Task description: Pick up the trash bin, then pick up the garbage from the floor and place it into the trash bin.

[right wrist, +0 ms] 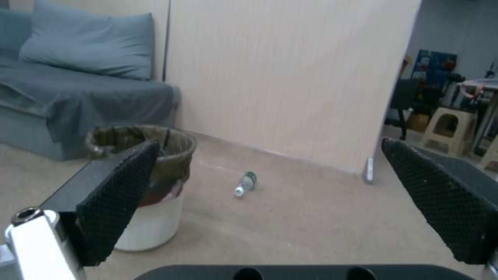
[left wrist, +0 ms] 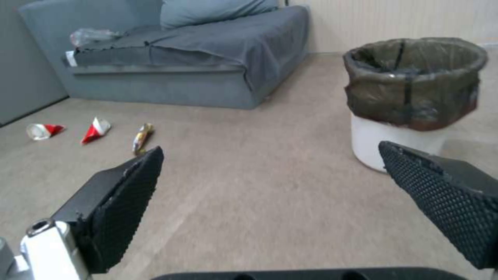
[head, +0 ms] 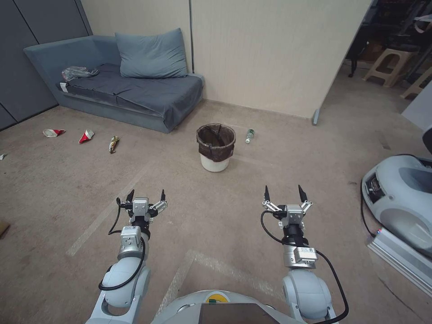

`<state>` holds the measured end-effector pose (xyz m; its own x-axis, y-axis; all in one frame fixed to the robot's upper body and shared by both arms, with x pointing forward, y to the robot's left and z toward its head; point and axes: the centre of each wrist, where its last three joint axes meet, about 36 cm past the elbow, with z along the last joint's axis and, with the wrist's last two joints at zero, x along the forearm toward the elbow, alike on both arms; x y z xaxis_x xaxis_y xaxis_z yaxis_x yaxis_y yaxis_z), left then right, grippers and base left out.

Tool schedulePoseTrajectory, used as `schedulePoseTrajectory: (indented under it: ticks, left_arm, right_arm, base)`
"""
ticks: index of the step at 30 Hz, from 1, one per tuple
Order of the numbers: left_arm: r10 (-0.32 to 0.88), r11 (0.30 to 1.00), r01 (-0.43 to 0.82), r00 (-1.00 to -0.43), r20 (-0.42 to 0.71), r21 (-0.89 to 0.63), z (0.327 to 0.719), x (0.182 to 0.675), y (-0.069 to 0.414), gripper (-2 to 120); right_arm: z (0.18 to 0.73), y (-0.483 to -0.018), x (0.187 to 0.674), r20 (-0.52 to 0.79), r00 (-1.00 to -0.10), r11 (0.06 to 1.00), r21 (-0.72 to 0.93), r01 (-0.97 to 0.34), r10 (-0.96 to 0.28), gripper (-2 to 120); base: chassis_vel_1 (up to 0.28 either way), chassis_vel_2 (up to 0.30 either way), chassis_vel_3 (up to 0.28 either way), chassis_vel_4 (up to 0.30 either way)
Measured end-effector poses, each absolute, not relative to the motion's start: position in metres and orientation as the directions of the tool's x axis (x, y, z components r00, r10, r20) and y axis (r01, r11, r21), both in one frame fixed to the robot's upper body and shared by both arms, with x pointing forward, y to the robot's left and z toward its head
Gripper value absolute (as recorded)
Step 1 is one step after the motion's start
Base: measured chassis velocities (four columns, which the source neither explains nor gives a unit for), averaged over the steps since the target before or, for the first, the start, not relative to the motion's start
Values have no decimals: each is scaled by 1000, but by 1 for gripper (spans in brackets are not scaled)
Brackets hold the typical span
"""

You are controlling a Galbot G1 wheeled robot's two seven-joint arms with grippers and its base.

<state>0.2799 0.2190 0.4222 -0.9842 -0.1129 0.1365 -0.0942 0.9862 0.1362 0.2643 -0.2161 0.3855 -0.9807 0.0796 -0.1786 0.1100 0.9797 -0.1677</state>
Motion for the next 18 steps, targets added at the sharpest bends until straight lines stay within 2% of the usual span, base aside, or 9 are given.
schedulePoseTrajectory:
  ticks: [6, 18]
  left_arm:
    - [-113, 986, -94, -984, 138, 137, 421, 280, 219, 100]
    - [-104, 988, -85, -984, 147, 130, 419, 279, 212, 100]
  right_arm:
    - [384, -216, 264, -178, -981, 980, -168, 104, 73, 100]
    - [386, -218, 262, -185, -980, 980, -170, 105, 73, 100]
  base:
    - [-275, 279, 268, -286]
    - [-349, 354, 362, -361]
